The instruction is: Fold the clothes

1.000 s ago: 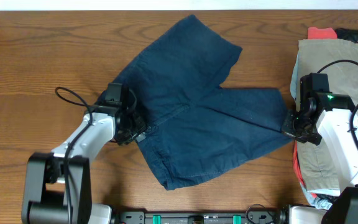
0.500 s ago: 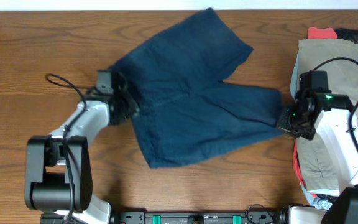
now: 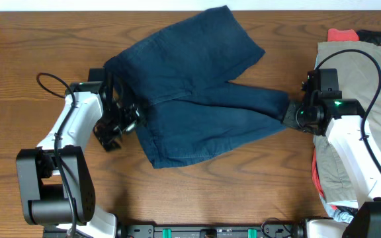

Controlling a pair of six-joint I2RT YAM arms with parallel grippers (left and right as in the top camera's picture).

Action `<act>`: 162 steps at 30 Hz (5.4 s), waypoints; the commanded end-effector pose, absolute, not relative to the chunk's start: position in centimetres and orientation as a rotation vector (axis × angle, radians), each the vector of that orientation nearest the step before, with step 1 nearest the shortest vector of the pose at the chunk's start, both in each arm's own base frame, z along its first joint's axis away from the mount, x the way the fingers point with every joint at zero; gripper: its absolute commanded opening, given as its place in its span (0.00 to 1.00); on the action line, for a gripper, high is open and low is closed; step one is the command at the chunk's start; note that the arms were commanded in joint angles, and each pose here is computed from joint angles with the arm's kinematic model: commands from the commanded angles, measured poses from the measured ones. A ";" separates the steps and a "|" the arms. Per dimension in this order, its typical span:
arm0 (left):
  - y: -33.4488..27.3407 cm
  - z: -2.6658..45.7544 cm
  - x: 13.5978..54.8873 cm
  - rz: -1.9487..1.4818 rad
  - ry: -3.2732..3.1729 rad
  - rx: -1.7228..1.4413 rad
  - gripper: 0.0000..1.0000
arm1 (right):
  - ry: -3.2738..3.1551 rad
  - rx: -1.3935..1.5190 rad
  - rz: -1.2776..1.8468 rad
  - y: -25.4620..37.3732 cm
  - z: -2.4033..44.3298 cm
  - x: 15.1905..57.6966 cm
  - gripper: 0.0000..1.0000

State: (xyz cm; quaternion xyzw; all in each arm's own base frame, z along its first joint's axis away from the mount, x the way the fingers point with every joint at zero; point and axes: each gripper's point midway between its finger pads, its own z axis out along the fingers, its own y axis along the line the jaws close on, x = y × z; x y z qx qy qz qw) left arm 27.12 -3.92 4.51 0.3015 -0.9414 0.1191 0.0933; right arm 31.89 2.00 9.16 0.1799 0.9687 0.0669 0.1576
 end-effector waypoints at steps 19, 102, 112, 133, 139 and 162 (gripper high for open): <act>-10.4 5.6 19.4 0.088 -2.588 1.377 1.00 | 2.794 0.524 0.179 2.1 8.2 32.2 0.05; 1.9 13.5 30.0 0.233 -2.892 2.190 0.06 | 2.119 -0.224 0.383 16.4 21.2 51.2 0.01; 5.3 9.4 35.6 0.239 -2.808 2.362 0.53 | 1.952 -0.308 0.454 23.0 16.2 55.6 0.99; 5.6 4.5 31.1 -0.051 -2.750 2.100 0.79 | 2.429 -0.248 0.186 15.5 4.2 52.0 0.69; 4.7 2.5 32.0 0.013 -2.754 2.025 0.80 | 2.503 -0.257 0.177 15.3 1.3 51.1 0.55; -2.4 -0.3 34.1 0.512 -3.066 1.102 0.84 | 3.120 0.085 -0.241 4.1 -3.3 38.2 0.15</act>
